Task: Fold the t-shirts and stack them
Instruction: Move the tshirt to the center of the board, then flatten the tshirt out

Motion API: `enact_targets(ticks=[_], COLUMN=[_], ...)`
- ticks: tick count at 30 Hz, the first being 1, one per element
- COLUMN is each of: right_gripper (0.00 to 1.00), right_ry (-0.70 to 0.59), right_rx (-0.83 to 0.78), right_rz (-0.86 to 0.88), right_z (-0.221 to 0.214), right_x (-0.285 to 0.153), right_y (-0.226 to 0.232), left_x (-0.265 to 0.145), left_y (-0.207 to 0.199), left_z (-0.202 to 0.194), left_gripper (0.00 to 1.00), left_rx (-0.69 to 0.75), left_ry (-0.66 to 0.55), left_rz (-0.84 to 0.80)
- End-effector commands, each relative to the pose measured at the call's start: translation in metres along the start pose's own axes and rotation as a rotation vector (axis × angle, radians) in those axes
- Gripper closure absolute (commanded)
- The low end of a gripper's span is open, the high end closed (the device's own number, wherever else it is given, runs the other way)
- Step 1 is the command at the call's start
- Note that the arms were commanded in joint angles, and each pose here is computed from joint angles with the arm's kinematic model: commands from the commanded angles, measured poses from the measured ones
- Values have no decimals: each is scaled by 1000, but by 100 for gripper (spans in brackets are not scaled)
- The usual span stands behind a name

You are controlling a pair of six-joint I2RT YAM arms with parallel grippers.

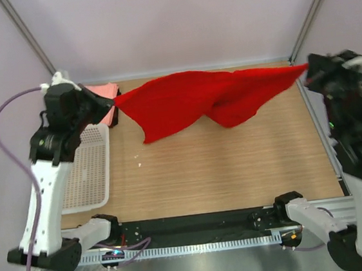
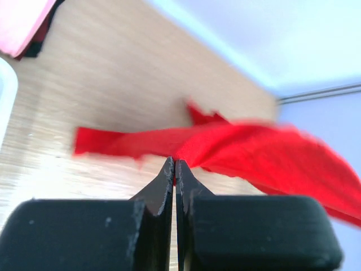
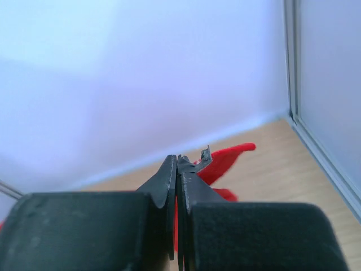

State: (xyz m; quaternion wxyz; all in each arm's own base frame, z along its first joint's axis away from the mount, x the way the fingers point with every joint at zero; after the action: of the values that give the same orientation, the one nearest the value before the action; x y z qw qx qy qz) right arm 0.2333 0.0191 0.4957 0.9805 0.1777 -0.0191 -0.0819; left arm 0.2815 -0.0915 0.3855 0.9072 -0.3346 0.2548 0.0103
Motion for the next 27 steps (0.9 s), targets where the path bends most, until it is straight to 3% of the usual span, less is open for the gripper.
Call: enact_targets(ticks=[1, 6, 9, 13, 18, 21, 22, 23, 27], right_gripper=[99, 99, 99, 99, 99, 99, 99, 99, 99], right_ry=[-124, -277, -328, -336, -311, -279, -269, -218, -257], right_rx=[118, 207, 200, 168, 60, -56, -88, -170, -217], right_rz=[27, 156, 239, 336, 260, 200, 178, 146, 185], right_z=[25, 64, 74, 74, 69, 50, 44, 30, 47], right_x=[-56, -142, -171, -176, -126, -59, -40, -2, 34], right_y=[-14, -28, -29, -20, -11, 1, 4, 11, 35], left_x=[-77, -173, -199, -196, -151, -93, -95, -59, -46], left_y=[-6, -13, -16, -14, -16, -11, -17, -19, -49], left_z=[7, -3, -9, -14, -16, -1, 21, 26, 52], left_gripper=[100, 100, 100, 100, 100, 100, 100, 100, 100], left_rx=[-96, -149, -133, -130, -110, -50, -8, 9, 6], left_ry=[-87, -138, -119, -94, -45, -76, -157, -115, -178], left_rz=[-111, -374, -463, -462, -413, -230, -185, -103, -193])
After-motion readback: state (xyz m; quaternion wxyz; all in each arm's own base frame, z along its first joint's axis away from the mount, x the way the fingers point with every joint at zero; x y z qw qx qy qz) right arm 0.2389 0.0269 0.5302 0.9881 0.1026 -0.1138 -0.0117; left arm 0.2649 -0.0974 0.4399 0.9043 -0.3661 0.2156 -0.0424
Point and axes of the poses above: each gripper's point midway between its finger pads, its own x axis out along the fingers, its own y axis along the line the jaws close on, z = x × y, the point moved 6 cm from there along -x, back along the fingers, and after that the axes turned 1 degree about x, right-handed, at the moved point
